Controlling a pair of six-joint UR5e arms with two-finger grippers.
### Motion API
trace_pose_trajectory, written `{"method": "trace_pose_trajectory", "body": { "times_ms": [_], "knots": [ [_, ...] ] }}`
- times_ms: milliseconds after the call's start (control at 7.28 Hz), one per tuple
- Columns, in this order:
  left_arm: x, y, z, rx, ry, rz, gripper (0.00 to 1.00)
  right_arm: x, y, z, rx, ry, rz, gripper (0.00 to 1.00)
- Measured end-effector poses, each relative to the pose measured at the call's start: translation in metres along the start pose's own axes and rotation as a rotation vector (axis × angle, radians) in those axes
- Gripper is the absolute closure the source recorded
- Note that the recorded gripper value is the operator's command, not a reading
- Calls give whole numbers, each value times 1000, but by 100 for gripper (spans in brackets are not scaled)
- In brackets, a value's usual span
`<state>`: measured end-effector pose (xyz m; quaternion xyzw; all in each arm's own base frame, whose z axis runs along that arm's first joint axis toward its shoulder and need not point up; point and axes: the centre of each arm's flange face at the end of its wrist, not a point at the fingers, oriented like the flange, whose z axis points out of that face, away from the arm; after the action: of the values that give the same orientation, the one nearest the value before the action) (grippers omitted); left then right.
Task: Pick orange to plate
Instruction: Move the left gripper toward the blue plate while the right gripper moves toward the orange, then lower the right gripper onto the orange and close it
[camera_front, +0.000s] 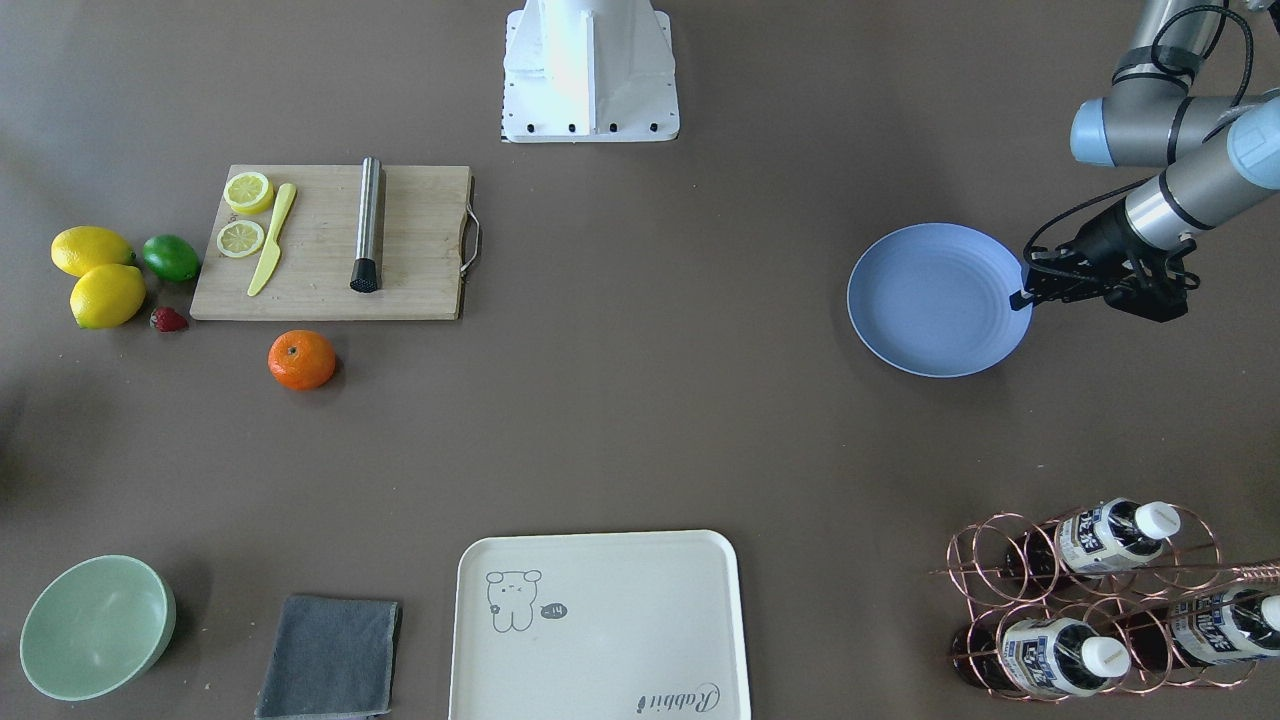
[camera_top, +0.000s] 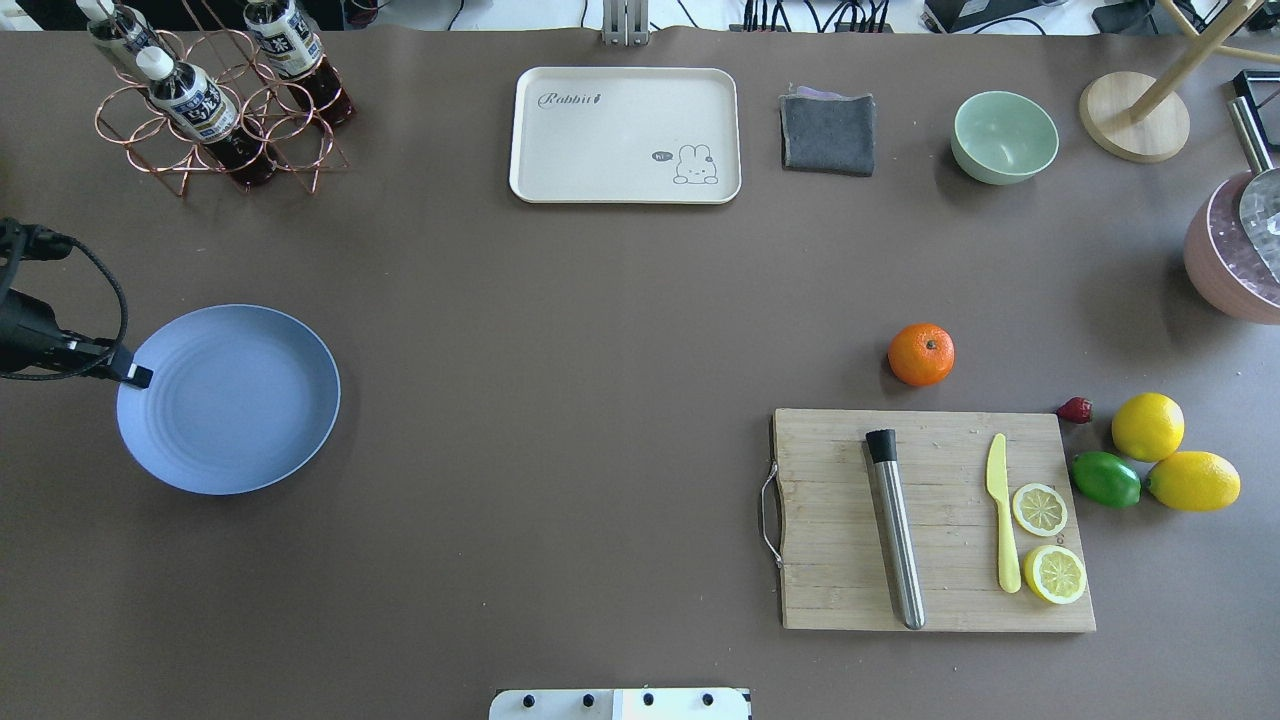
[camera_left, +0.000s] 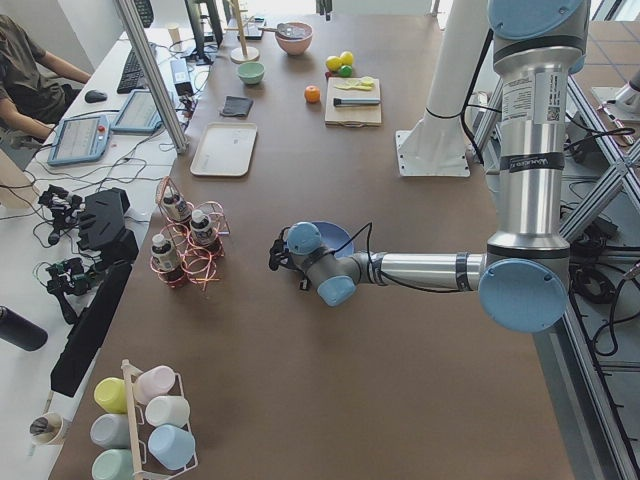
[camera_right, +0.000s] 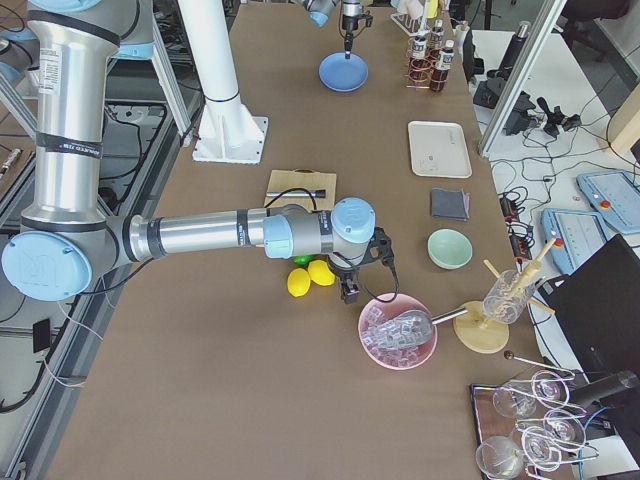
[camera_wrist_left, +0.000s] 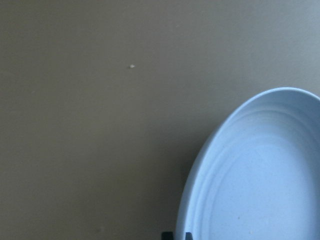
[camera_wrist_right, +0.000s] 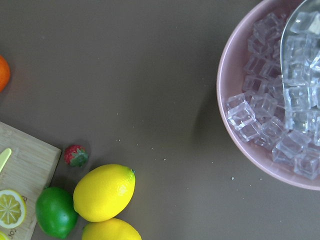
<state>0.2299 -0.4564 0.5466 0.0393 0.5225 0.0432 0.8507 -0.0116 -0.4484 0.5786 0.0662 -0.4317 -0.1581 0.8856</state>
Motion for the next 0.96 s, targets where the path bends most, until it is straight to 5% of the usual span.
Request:
{"method": "trace_pose_trajectory", "body": {
  "times_ms": [550, 962],
  "knots": [
    [204, 9, 52, 25, 111, -158, 100, -122, -78, 56, 89, 26, 165, 0],
    [317, 40, 120, 47, 105, -164, 100, -226, -112, 115, 80, 33, 199, 0]
  ]
}}
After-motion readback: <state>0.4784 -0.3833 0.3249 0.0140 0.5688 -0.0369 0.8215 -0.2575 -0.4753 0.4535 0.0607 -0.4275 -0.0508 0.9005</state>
